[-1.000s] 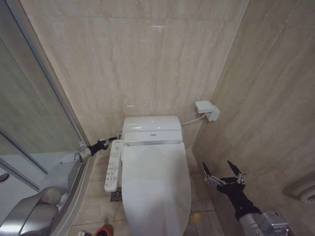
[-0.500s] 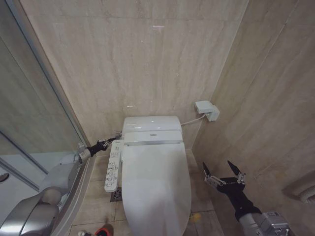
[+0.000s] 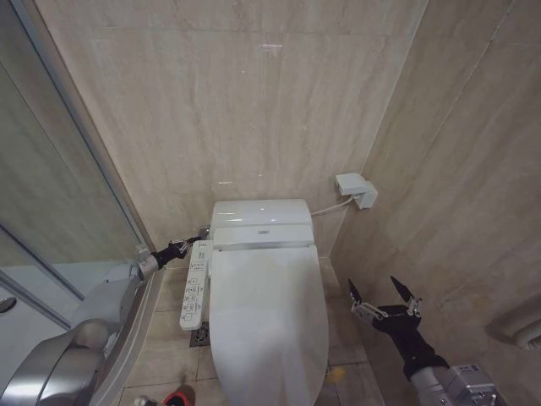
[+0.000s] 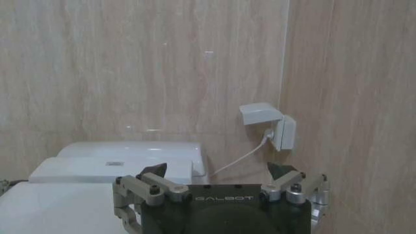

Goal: Open the toilet lid, clean the toilet bowl with a toilet brush, close the toilet lid, and flush.

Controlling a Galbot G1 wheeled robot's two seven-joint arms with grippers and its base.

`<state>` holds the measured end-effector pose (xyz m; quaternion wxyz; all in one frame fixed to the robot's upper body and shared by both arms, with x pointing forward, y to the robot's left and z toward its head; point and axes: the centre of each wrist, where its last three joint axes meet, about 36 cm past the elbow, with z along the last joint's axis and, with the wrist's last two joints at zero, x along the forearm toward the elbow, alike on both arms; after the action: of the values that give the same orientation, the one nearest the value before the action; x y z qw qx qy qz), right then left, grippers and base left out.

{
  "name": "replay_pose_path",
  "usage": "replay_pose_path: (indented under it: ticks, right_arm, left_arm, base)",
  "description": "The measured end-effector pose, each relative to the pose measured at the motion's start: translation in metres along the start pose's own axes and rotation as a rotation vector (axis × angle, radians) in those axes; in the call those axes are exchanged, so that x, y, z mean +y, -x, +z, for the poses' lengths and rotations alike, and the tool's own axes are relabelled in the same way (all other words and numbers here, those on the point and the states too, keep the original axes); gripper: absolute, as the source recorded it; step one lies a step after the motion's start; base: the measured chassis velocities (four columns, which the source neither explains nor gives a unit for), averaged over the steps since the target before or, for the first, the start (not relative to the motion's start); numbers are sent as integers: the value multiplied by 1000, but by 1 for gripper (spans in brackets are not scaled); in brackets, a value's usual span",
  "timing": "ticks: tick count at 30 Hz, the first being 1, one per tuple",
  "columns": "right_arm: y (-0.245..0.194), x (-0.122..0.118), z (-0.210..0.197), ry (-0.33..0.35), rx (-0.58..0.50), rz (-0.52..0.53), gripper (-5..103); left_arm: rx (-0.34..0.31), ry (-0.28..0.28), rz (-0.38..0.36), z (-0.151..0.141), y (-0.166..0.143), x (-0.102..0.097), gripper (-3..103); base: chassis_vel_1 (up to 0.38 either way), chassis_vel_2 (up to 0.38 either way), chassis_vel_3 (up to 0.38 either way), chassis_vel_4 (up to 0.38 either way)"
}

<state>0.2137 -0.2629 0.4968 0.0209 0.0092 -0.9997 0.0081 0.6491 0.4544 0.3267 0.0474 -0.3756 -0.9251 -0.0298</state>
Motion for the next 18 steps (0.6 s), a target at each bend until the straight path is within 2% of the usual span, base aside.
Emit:
replay_pose_path:
  ticks: [18]
  right_arm:
    - [0,0,0,0,0,0,100]
  left_arm:
    - [7,-32,-27,9,0,-3,0]
  base:
    - [0,0,0,0]
